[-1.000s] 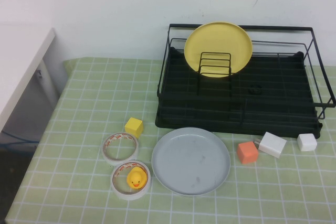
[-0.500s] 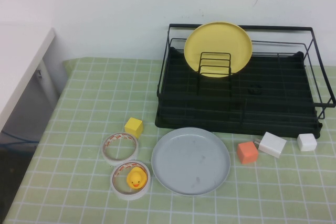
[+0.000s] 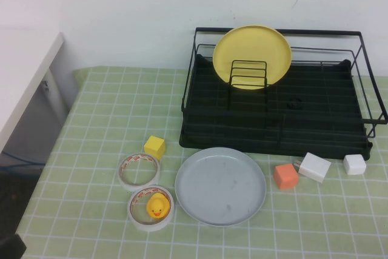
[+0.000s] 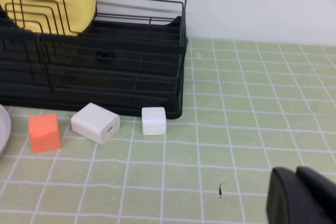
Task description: Place plate on rack
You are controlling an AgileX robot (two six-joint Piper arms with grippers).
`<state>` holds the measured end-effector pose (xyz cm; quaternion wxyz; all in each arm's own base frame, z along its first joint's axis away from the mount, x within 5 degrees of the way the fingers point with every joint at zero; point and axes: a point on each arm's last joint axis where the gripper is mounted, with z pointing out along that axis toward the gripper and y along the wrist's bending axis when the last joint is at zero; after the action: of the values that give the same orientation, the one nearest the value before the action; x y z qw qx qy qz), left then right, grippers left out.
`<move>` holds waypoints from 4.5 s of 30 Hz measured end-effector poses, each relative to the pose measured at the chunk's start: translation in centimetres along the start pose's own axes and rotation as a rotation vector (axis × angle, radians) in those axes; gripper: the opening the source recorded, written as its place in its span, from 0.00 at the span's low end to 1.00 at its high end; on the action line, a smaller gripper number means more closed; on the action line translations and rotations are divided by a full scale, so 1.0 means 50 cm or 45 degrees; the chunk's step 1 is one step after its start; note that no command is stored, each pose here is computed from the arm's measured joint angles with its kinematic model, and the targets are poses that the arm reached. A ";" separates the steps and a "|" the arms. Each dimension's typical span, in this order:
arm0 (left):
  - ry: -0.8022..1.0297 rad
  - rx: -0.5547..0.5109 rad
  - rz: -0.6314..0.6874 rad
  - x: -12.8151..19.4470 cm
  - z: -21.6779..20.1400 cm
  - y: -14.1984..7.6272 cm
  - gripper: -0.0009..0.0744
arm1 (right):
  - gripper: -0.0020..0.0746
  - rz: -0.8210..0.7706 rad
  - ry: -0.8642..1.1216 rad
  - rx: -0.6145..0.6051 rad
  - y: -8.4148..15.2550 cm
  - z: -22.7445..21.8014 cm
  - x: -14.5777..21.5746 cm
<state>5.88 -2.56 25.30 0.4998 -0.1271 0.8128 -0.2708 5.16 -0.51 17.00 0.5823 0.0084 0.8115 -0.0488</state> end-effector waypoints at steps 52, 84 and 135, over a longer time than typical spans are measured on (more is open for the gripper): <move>1.067 -0.328 0.578 0.043 0.704 -0.143 0.42 | 0.04 0.237 -0.003 -0.111 0.016 -0.001 -0.003; 1.130 -0.206 0.291 0.127 0.845 -0.025 0.42 | 0.04 0.247 -0.001 -0.115 0.016 -0.001 -0.002; 0.903 0.650 0.654 -0.106 0.684 -0.189 0.02 | 0.04 1.036 -0.002 -0.561 0.069 -0.016 -0.030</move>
<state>37.89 -18.52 22.50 0.2586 0.3031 0.8455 -0.3556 5.13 3.07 18.42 0.5425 0.2023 0.7328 0.3574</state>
